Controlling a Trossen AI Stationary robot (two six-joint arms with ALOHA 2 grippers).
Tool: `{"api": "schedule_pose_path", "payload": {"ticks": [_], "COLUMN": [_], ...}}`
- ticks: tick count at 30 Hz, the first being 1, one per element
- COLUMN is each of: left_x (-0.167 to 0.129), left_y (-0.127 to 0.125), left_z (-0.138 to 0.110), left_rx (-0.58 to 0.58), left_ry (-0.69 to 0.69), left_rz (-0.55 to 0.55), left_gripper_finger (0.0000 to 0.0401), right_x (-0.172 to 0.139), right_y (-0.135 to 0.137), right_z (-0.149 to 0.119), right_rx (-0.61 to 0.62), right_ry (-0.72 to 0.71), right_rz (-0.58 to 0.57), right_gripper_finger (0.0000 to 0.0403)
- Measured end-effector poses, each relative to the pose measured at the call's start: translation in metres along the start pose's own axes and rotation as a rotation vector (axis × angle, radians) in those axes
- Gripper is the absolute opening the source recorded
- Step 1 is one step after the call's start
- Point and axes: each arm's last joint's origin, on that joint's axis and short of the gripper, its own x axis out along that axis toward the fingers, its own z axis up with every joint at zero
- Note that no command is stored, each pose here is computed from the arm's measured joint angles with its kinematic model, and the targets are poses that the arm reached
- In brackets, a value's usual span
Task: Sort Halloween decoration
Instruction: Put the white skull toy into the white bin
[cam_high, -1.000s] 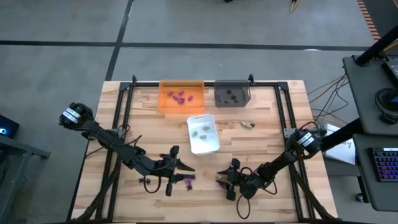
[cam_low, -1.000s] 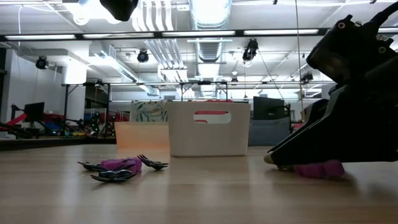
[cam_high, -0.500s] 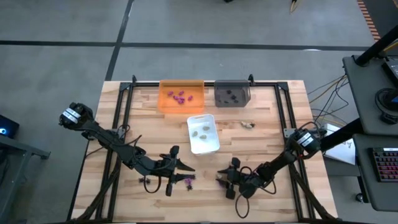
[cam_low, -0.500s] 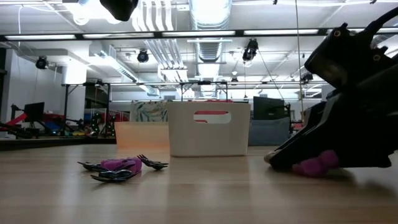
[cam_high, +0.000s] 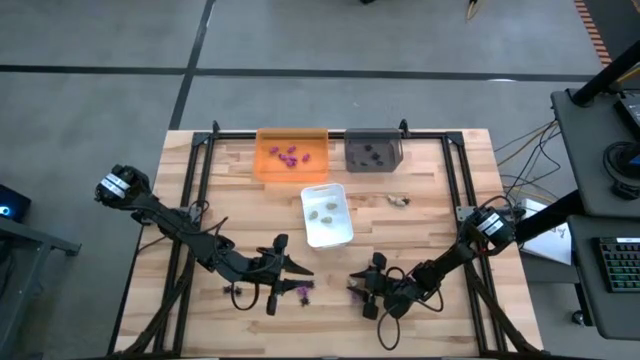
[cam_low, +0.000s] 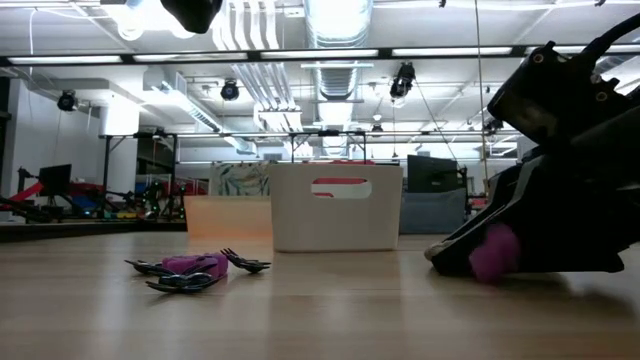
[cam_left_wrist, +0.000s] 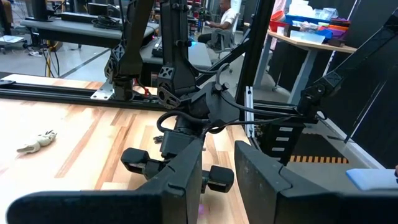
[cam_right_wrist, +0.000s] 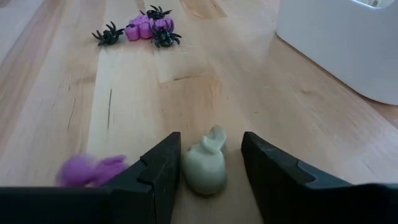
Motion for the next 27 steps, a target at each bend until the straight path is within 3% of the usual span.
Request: {"api": "schedule_pose_path", "payload": {"ticks": [5,15,27], "left_x": [0.0,0.0,0.0], "left_y": [0.0,0.0,0.0], "left_z": [0.0,0.0,0.0], "left_rx": [-0.001,-0.001,-0.002], "left_ry": [-0.002,-0.002,-0.002], "left_rz": [0.0,-0.001,-0.001], "left_gripper_finger": [0.0078,0.0077,0.0078], "right_x": [0.0,0.0,-0.006], "right_y": [0.0,0.0,0.002], "right_z": [0.0,0.001,0.012], "right_rx": [0.001,-0.021,-0.047], "right_ry": [-0.001,-0.002,-0.009], "right_rz": [0.001,0.004,0.029], "right_gripper_finger": [0.0159,0.008,0.0088]}}
